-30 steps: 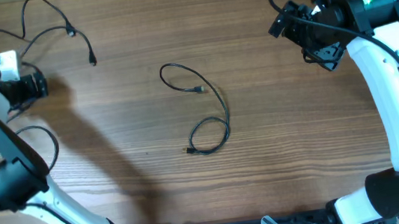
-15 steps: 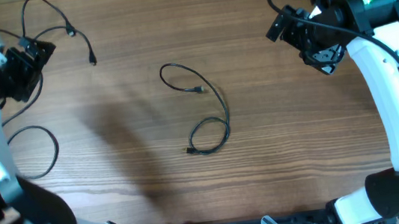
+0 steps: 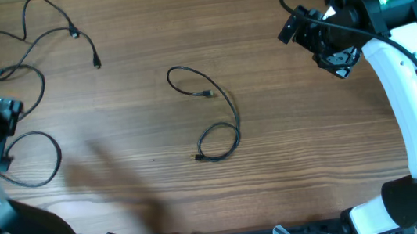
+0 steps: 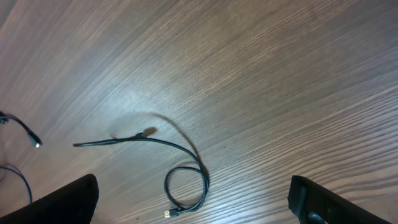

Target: Untangle cables

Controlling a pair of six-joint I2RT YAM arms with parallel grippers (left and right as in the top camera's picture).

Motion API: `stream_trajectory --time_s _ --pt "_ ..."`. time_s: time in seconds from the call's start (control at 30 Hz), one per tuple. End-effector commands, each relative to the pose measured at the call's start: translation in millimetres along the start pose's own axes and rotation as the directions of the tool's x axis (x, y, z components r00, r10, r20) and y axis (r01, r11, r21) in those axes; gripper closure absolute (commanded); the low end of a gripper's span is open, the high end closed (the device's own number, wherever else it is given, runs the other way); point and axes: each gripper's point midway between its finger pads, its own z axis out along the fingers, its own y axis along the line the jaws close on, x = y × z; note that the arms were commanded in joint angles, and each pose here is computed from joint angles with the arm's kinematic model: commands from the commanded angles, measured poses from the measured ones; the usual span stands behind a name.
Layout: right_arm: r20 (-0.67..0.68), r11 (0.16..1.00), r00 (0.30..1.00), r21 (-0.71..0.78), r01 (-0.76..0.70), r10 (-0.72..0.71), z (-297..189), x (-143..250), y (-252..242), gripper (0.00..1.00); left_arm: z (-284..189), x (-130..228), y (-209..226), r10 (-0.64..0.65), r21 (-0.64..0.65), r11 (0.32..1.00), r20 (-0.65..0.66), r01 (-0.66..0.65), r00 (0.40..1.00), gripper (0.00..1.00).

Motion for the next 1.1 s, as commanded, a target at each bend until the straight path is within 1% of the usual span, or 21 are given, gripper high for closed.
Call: stream_trajectory --time_s 0.0,0.03,0.1,0.17,0.2,0.23,0.3,0.33,0.37,0.43,0.5,0.53,0.6,0.67,0.77,0.87,0.9,0.93,1.0,1.03,1.07 --pt "-0.006 0.999 0.999 -0.002 0.035 -0.035 1 1 1 0.00 24 -35 55 -0.233 -0.196 0.949 0.102 0.249 0.967 0.00" --pt "-0.006 0.999 0.999 -0.003 0.035 -0.035 1 1 1 0.00 31 -39 66 -0.290 -0.212 0.929 0.097 0.304 0.952 0.01" --pt "-0.005 0.999 0.999 -0.004 0.035 -0.035 1 0 2 0.00 39 -43 78 -0.337 -0.232 0.908 0.090 0.349 0.937 0.01" --pt "0.000 0.999 0.999 -0.009 0.035 -0.035 1 -1 3 0.00 46 -55 97 -0.364 -0.273 0.881 0.135 0.388 0.922 0.02" --pt "0.001 0.999 0.999 -0.010 0.036 -0.036 1 -1 3 0.00 45 -60 109 -0.387 -0.310 0.849 0.187 0.429 0.903 0.03" --pt "0.002 0.999 0.999 -0.011 0.036 -0.036 1 -1 3 0.00 44 -65 120 -0.402 -0.342 0.818 0.233 0.462 0.885 0.05" --pt "0.005 0.999 0.999 -0.014 0.036 -0.036 1 -2 4 0.00 48 -66 122 -0.404 -0.350 0.814 0.234 0.464 0.884 0.13" --pt "0.008 0.999 0.999 -0.018 0.037 -0.037 1 -3 5 0.00 52 -66 123 -0.397 -0.357 0.816 0.227 0.456 0.889 0.23" --pt "0.010 0.999 0.999 -0.019 0.037 -0.036 1 -3 6 0.00 57 -64 124 -0.393 -0.367 0.815 0.217 0.448 0.894 0.26" --pt "0.010 0.999 0.999 -0.019 0.037 -0.037 1 -3 6 0.01 73 -61 127 -0.358 -0.386 0.829 0.191 0.405 0.914 0.25" --pt "0.009 0.999 0.999 -0.018 0.037 -0.037 1 -3 5 0.00 91 -56 130 -0.333 -0.381 0.846 0.171 0.374 0.927 0.22" --pt "0.009 0.999 0.999 -0.018 0.037 -0.037 1 -3 5 0.00 99 -55 125 -0.305 -0.355 0.871 0.147 0.339 0.941 0.25" --pt "0.010 0.999 0.999 -0.018 0.037 -0.037 1 -3 5 0.00 111 -53 109 -0.198 -0.278 0.938 0.067 0.209 0.978 0.34" --pt "0.010 0.999 0.999 -0.018 0.037 -0.037 1 -3 5 0.00 119 -48 109 -0.176 -0.271 0.945 0.044 0.181 0.983 0.37" --pt "0.010 0.999 0.999 -0.019 0.037 -0.036 1 -3 6 0.00 138 -35 118 -0.156 -0.287 0.945 0.017 0.155 0.988 0.37" --pt "0.009 0.999 0.999 -0.018 0.036 -0.036 1 -3 5 0.00 146 -31 122 -0.156 -0.286 0.946 0.018 0.154 0.988 0.39" --pt "0.009 0.999 0.999 -0.018 0.037 -0.037 1 -3 5 0.00 148 -30 122 -0.155 -0.284 0.946 0.020 0.154 0.988 0.49" --pt "0.009 0.999 0.999 -0.018 0.037 -0.037 1 -3 5 0.00 148 -32 120 -0.155 -0.273 0.949 0.023 0.156 0.988 0.57" --pt "0.009 0.999 0.999 -0.019 0.036 -0.036 1 -3 5 0.00 150 -31 115 -0.160 -0.245 0.956 0.014 0.158 0.987 0.63" --pt "0.010 0.999 0.999 -0.019 0.036 -0.036 1 -3 6 0.00 151 -31 110 -0.165 -0.218 0.962 0.006 0.163 0.986 0.68" --pt "0.010 0.999 0.999 -0.018 0.037 -0.036 1 -3 5 0.00 153 -31 103 -0.168 -0.184 0.969 -0.004 0.165 0.986 0.76"
